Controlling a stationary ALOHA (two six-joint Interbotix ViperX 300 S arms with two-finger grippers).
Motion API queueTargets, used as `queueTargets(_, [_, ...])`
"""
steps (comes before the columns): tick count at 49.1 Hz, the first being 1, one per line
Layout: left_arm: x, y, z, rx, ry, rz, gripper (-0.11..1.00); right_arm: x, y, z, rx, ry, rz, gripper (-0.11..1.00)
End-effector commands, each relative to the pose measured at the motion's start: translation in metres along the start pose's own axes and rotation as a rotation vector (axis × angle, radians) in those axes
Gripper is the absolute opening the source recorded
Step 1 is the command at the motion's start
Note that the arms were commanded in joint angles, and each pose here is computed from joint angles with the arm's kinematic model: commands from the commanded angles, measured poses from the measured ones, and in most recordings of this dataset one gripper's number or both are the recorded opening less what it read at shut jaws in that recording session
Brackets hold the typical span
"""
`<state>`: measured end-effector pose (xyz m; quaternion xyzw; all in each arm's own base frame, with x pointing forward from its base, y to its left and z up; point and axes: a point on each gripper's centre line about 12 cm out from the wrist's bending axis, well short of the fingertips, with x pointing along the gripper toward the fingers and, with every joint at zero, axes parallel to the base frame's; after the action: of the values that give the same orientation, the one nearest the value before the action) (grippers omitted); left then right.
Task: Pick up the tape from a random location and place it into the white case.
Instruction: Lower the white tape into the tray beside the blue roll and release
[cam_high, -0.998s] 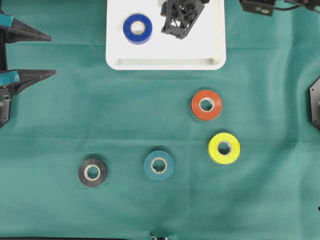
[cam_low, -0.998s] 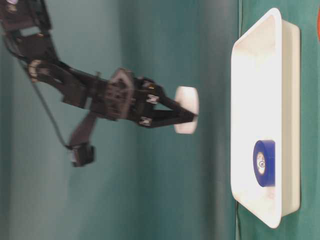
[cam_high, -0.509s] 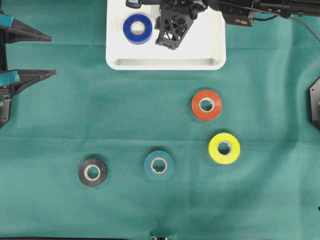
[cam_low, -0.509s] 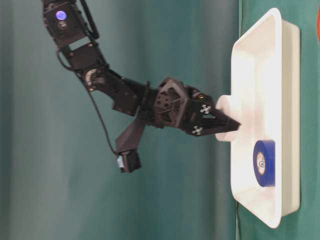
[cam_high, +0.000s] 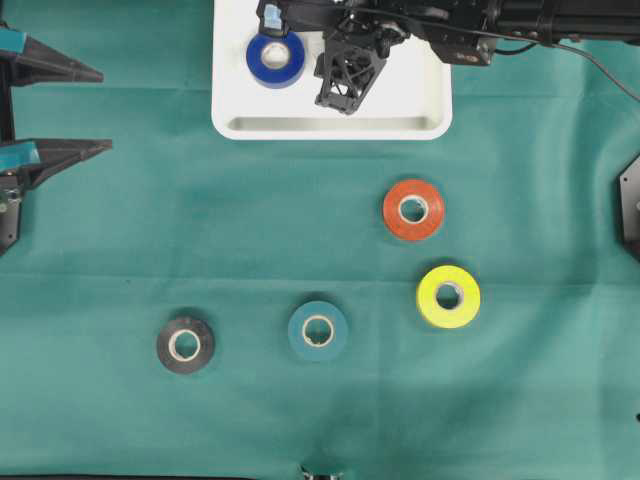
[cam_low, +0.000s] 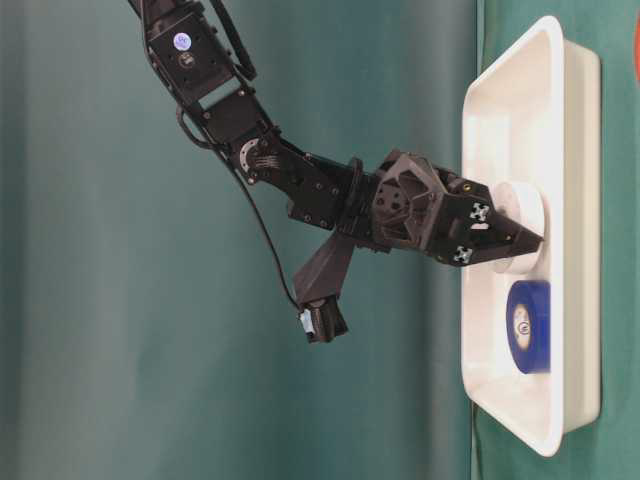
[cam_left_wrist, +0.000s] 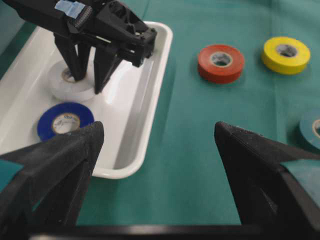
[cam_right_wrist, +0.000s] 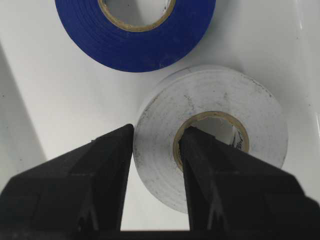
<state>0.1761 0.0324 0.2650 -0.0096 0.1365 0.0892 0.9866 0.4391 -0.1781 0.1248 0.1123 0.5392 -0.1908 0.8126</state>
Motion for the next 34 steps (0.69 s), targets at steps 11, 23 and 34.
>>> queueTargets(11, [0.0014,0.0007,0.0037,0.001,-0.006,0.004,0.97,-0.0121,-0.0015,0.0078,0.004,-0.037,0.002,0.33])
queueTargets(23, [0.0014,0.0007,0.0037,0.001,-0.006,0.004,0.97,-0.0121,-0.0015,0.0074,0.003,-0.033,0.002,0.33])
queueTargets(34, [0.0014,0.0006,0.0037,-0.001,-0.006,0.003,0.97,-0.0124,-0.0015,0.0074,0.004,-0.03,0.002,0.33])
